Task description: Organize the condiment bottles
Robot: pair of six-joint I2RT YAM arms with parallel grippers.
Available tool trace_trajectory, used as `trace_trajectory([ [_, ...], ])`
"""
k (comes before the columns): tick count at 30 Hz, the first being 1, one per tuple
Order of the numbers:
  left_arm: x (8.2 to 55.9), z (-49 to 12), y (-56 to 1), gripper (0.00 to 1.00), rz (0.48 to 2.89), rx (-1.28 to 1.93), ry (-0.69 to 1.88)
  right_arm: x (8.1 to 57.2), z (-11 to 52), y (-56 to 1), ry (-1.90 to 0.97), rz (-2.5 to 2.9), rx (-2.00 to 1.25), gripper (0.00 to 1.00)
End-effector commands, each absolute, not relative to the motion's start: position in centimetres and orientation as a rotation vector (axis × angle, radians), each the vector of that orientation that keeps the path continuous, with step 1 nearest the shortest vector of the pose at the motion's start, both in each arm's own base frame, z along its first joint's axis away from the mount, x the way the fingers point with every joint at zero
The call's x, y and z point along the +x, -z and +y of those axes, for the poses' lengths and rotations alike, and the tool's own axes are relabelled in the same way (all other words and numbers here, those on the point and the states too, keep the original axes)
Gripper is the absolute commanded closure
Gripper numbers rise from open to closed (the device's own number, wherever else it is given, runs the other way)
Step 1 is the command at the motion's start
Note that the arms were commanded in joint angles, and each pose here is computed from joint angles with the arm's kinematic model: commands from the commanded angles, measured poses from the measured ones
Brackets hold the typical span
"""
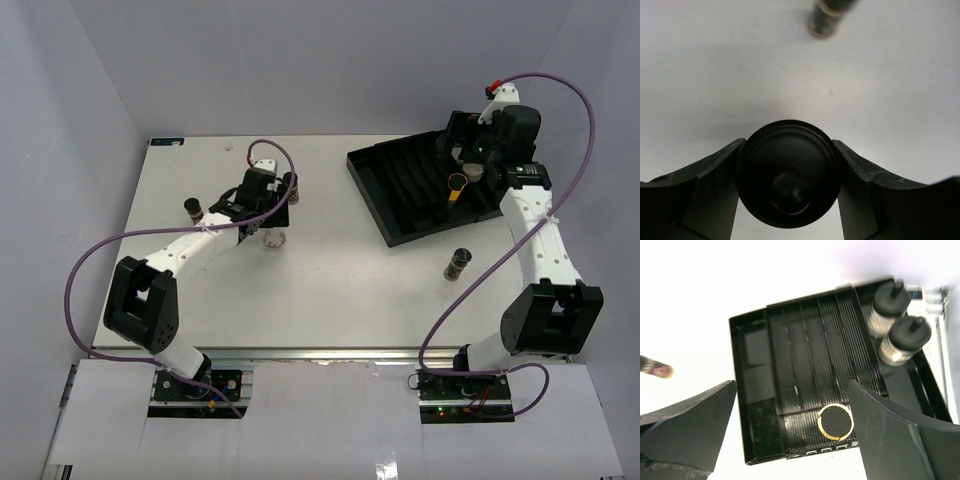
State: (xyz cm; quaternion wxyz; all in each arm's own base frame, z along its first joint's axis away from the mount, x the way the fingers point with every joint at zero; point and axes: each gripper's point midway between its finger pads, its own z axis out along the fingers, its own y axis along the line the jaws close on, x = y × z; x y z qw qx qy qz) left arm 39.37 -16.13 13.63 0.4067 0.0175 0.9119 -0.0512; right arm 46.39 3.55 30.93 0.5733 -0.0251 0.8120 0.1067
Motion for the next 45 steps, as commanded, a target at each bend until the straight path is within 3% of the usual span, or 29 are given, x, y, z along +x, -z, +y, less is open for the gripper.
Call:
trace_trajectory([
  [1,37.4,-21.3,-16.5,1.0,2.196,0.088,0.273,43.6,5.0,-33.8,-0.32,1.848,-0.088,0.01],
  [7,37.2,-27.1,-17.5,1.0,2.114,0.18,0.362,41.0,4.8,-35.2,-0.302,1.794,-0.091,0.02],
  [14,37.8,-32.4,-14.4,0.99,2.128,0.285,0.331,40.5,4.7,-36.4,-0.291,1.767,-0.097,0.02],
  [17,37.8,-33.4,-13.0,0.96,2.139,0.329,0.318,40.4,4.5,-36.8,-0.27,1.762,-0.11,0.02],
  [20,37.4,-33.7,-12.1,0.85,2.157,0.339,0.324,40.4,4.5,-37.1,-0.265,1.755,-0.111,0.02],
  [25,36.6,-34.1,-11.5,0.02,2.202,0.342,0.362,40.7,4.8,-36.8,-0.288,1.768,-0.118,0.03],
  [29,36.0,-33.5,-12.2,0.02,2.262,0.329,0.326,40.8,6.0,-37.0,-0.351,1.789,-0.169,0.02],
  [39,36.2,-32.1,-24.6,0.02,2.192,0.264,0.318,39.3,13.5,-37.6,-0.613,1.861,-0.388,0.02],
  [45,36.3,-25.2,-29.3,0.02,2.22,0.124,0.281,38.3,17.6,-35.7,-0.721,1.929,-0.442,0.02],
])
